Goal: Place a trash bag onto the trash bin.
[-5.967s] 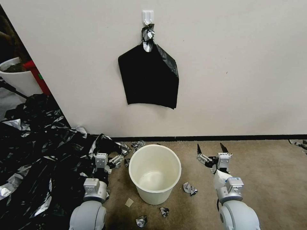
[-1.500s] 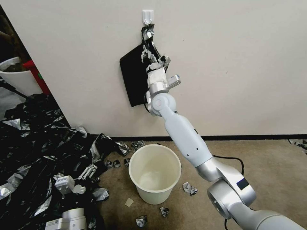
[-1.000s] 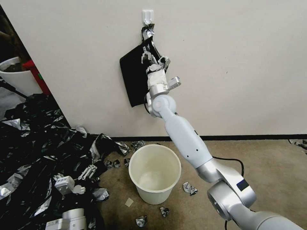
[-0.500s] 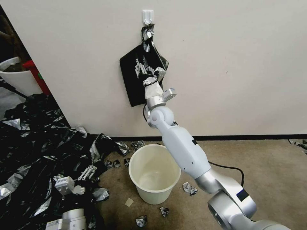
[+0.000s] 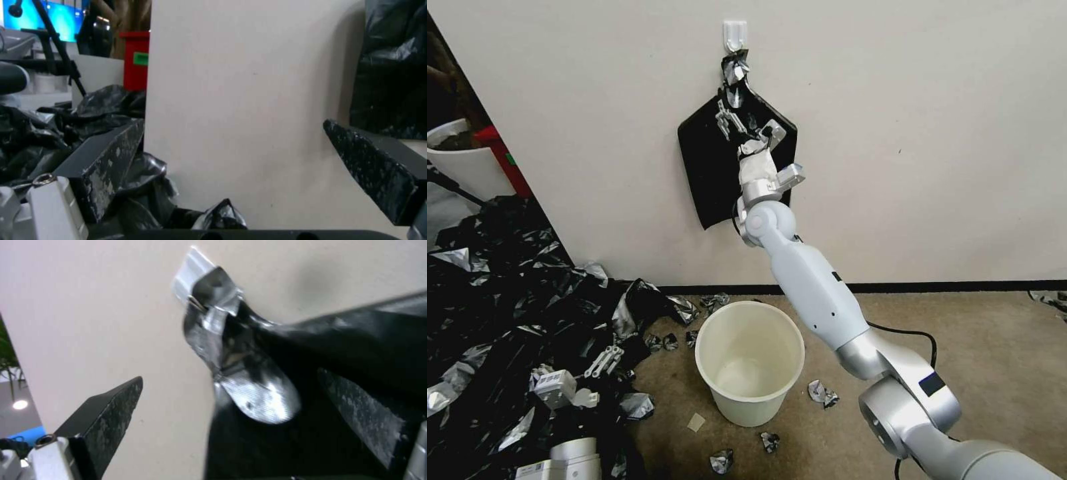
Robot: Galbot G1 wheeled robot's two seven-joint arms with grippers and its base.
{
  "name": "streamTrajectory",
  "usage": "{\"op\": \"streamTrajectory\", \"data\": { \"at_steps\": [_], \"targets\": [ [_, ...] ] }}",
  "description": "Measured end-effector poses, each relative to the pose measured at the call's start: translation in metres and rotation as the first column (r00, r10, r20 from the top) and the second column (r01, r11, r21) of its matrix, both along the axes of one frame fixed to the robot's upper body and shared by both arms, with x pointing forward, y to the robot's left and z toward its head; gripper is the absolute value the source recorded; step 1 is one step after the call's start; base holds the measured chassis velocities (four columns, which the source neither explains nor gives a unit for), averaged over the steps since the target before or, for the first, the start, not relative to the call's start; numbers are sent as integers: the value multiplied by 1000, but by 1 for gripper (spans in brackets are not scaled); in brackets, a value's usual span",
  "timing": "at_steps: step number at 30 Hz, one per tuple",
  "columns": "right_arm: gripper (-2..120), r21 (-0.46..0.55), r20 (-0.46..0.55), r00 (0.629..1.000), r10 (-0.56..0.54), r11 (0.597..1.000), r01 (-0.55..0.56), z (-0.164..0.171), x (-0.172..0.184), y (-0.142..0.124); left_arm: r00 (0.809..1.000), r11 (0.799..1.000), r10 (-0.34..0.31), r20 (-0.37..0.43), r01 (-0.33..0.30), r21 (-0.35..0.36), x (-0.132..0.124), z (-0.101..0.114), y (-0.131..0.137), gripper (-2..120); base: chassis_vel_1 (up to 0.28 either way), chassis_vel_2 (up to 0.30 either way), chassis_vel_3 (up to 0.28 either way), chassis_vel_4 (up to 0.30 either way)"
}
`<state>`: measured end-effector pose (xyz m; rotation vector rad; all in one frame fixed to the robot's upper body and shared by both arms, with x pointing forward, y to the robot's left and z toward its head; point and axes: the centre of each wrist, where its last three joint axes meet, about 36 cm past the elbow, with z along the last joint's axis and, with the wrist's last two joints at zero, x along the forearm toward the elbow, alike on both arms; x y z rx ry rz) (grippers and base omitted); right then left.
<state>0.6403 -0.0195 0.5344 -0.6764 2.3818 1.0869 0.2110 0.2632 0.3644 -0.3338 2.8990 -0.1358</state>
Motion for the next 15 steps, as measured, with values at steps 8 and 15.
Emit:
{"op": "streamTrajectory", "data": {
  "at_steps": [8, 15],
  "targets": [
    [87, 8, 6, 1000, 6, 1000, -6, 7, 3, 0, 1000, 1000, -1, 0, 1, -2, 1, -1, 0, 100, 0, 0, 0, 0],
    [62, -1, 14, 1000, 14, 1000, -14, 11, 10, -1, 1000, 1000, -4, -2, 4, -5, 1, -2, -3, 100, 0, 0, 0, 0]
  ]
}}
